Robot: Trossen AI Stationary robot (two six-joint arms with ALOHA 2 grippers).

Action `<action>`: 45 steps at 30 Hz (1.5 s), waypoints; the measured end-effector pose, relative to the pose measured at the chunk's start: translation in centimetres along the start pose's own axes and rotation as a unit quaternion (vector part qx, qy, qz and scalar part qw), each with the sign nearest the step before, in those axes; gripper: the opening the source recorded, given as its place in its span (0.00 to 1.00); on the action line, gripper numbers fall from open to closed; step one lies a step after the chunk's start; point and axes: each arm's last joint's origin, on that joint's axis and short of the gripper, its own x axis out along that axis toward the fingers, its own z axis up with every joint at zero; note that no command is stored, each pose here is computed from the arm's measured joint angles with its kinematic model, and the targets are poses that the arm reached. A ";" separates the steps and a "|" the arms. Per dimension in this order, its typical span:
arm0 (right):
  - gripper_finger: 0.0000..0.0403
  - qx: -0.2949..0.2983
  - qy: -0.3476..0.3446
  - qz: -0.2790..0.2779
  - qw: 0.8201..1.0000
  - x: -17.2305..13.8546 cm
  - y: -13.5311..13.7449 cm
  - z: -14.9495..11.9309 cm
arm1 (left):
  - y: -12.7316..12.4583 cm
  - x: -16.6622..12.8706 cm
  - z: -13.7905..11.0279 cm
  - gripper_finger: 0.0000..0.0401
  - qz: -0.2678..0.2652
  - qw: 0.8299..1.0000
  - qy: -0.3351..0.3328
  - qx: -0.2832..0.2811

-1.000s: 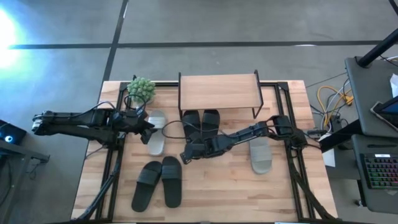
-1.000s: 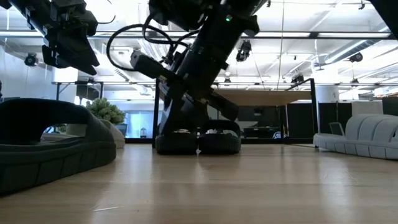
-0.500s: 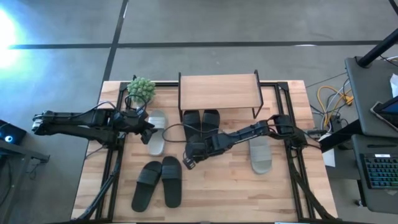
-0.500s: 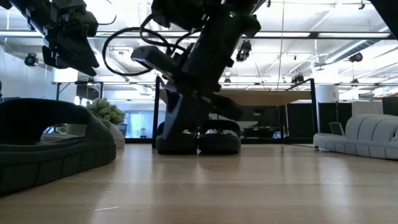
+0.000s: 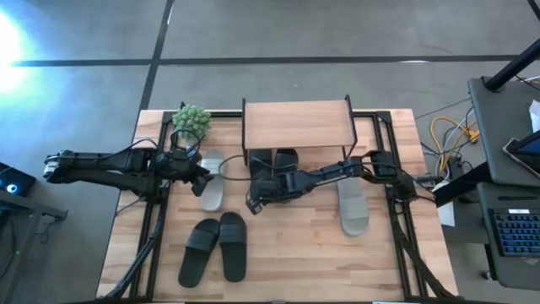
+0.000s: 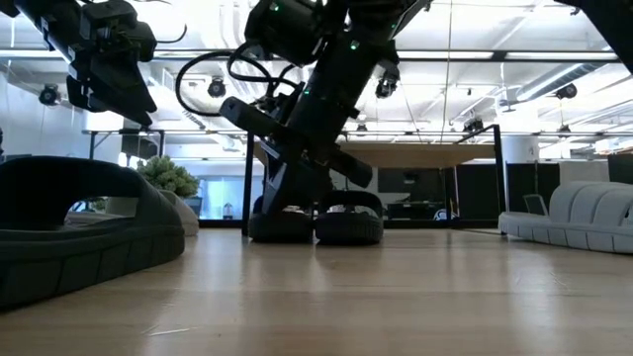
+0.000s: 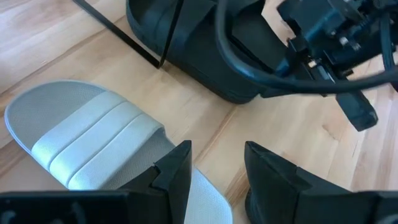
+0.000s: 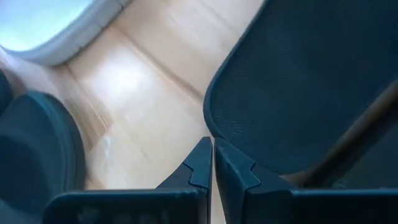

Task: Pick and place slides into the shelf
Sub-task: Adjust the black slides under the shelf

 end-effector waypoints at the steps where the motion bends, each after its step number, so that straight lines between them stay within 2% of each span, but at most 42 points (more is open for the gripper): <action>1: 0.03 -0.002 -0.004 0.004 1.000 0.0 0.0 0.2 | 0.0 0.0 0.0 0.33 0.000 1.000 0.000 0.000; 4: 0.03 -0.005 -0.013 0.020 1.000 0.1 0.0 0.8 | 0.0 0.0 0.0 0.33 0.001 1.000 0.001 0.000; 10: 0.03 -0.008 -0.007 0.015 1.000 0.2 -0.5 1.2 | 0.0 0.1 0.0 0.33 0.001 1.000 0.001 0.000; 16: 0.03 -0.026 0.052 0.063 0.996 -2.1 0.8 0.2 | 0.0 0.0 0.0 0.33 0.000 1.000 0.001 0.000; 22: 0.03 -0.009 0.148 -0.027 0.989 -3.1 0.3 -3.6 | 0.0 0.0 0.0 0.33 0.001 1.000 0.001 0.001; 26: 0.03 0.006 0.147 -0.037 0.988 -3.2 0.5 -4.3 | 0.0 0.1 0.0 0.33 0.001 1.000 0.001 0.010; 31: 0.03 0.035 0.119 -0.102 0.987 -2.5 -1.1 -4.3 | 0.0 0.1 0.0 0.33 0.001 1.000 0.001 0.010; 34: 0.03 0.032 0.122 -0.131 0.983 -2.1 -2.4 -3.9 | 0.0 0.1 0.0 0.33 0.001 1.000 0.001 0.010; 39: 0.03 0.016 0.110 -0.138 0.984 -1.5 -3.6 -2.6 | 0.0 0.1 0.0 0.33 0.002 1.000 0.003 0.011; 45: 0.03 0.001 0.115 -0.106 0.988 -2.0 -3.2 -1.6 | 0.0 0.3 0.0 0.33 0.004 1.000 0.006 0.011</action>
